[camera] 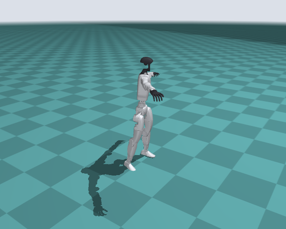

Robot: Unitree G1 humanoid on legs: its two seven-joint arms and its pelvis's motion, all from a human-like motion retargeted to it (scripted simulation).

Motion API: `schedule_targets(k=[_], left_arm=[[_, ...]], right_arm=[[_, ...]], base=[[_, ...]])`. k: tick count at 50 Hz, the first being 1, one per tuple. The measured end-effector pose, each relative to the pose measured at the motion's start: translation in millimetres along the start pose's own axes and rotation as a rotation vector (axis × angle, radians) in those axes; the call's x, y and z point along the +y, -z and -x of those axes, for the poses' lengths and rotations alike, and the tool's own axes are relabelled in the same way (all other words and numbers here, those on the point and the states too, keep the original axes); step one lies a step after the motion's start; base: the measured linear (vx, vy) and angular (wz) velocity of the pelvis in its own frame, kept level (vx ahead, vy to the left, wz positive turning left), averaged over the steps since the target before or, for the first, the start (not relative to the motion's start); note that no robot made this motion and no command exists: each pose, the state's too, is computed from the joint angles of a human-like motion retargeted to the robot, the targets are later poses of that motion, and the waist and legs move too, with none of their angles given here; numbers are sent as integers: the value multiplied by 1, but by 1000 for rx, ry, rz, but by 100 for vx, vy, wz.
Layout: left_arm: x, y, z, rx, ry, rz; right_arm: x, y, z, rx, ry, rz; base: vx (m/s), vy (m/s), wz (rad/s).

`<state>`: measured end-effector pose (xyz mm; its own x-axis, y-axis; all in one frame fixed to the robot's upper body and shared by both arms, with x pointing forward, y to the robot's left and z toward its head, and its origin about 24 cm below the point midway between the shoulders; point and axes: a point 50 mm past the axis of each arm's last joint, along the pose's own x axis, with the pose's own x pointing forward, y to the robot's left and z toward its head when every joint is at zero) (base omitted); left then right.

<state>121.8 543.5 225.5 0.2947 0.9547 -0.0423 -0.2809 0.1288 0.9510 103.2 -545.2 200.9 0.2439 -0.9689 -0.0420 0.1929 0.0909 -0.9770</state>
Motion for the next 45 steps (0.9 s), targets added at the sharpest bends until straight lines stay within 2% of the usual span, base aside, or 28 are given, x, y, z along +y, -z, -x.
schedule_targets(k=[6,15,25,30,35,45], left_arm=[[-20,49,4,122,46,-74],[-48,159,35,374,106,-138],[-66,229,75,619,80,202],[-69,246,88,712,35,364],[-75,250,92,733,29,430],[-96,229,81,641,121,390]], right_arm=[[-12,-58,3,-161,62,47],[-24,-201,43,-512,187,130],[-45,-320,128,-818,227,15],[-48,-349,161,-911,246,12],[-52,-362,178,-956,276,42],[-60,-360,176,-943,280,32]], base=[[5,6,94],[4,6,73],[3,6,85],[3,3,45],[0,0,9],[0,0,-37]])
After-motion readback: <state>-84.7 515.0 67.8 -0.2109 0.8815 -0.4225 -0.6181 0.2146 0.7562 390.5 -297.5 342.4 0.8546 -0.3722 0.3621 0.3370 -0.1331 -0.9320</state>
